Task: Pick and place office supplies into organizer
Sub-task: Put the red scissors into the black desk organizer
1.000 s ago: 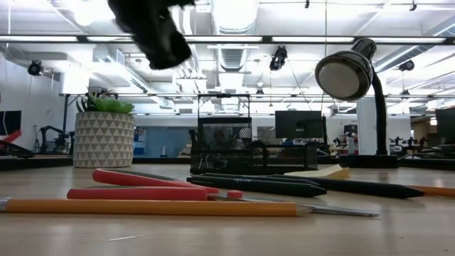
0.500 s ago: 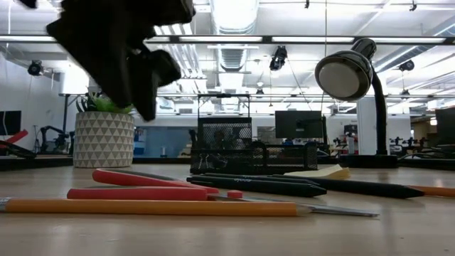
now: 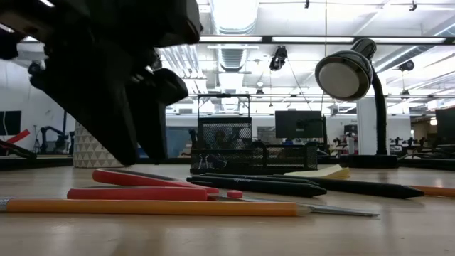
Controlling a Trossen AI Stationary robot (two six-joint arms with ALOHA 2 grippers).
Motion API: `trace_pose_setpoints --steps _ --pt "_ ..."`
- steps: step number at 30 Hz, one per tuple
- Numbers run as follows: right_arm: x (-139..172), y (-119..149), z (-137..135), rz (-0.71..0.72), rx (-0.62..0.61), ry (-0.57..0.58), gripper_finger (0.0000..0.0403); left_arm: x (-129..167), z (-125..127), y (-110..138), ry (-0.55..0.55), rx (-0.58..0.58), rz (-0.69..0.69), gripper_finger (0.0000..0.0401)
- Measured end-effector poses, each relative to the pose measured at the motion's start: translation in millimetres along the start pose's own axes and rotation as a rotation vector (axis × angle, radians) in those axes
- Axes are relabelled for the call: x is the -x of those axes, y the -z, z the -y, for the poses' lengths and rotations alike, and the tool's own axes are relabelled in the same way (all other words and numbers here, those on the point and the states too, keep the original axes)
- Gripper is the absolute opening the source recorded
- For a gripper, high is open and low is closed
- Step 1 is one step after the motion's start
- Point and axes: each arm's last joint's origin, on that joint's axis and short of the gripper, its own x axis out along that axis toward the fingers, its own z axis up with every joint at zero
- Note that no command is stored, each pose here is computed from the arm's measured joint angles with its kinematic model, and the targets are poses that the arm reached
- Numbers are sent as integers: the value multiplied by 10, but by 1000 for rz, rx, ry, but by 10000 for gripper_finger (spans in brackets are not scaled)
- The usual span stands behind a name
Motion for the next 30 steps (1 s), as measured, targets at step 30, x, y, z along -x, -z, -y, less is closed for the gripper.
trace_pose_setpoints --steps 30 --pt "59 111 45 -20 -1 -16 132 -249 109 102 -106 -53 -31 94"
